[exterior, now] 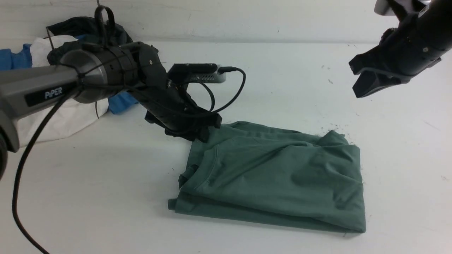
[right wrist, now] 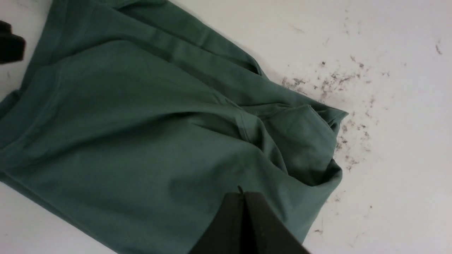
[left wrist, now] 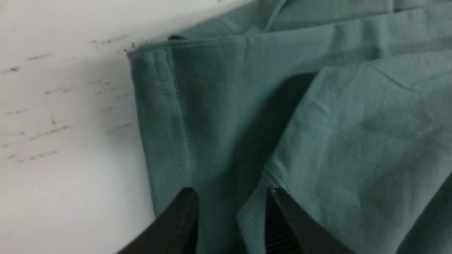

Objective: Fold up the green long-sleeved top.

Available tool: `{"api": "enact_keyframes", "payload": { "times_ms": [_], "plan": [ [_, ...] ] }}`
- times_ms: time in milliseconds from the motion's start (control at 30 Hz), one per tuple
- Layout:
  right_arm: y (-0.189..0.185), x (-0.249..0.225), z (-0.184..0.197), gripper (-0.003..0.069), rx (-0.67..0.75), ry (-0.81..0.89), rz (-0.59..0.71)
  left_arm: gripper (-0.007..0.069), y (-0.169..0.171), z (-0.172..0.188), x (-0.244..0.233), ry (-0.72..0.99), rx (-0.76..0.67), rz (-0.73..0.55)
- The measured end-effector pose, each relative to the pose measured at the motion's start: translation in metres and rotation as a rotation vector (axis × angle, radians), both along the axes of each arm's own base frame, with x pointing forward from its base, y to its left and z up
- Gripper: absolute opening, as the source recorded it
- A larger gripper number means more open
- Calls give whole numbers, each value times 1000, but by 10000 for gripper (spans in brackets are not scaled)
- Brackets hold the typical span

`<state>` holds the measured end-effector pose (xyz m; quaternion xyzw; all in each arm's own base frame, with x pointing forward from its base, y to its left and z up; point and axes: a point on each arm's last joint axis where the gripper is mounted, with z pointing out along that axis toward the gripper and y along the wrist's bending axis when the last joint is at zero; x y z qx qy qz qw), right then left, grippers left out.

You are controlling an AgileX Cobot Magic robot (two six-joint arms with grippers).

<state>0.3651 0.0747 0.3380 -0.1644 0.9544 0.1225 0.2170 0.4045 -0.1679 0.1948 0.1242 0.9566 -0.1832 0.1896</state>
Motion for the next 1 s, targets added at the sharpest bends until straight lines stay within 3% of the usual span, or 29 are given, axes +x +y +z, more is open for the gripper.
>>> {"api": "enact_keyframes", "payload": {
  "times_ms": [133, 367, 500, 567, 633, 1000],
  "plan": [
    [0, 0, 0, -14, 1, 2, 0, 391, -7, -12, 1, 22, -28, -6],
    [0, 0, 0, -14, 2, 3, 1, 394, -11, -25, 3, 55, -60, -10],
    [0, 0, 0, -14, 2, 3, 1, 274, -13, -27, 2, 73, -83, 3],
    [0, 0, 0, -14, 2, 3, 1, 127, -14, -27, 0, 90, -87, -6],
    [0, 0, 0, -14, 1, 3, 3, 37, -14, -24, -4, 119, -87, -25],
    [0, 0, 0, -14, 0, 3, 4, 17, -7, 41, -37, 192, -99, -101]
  ]
}}
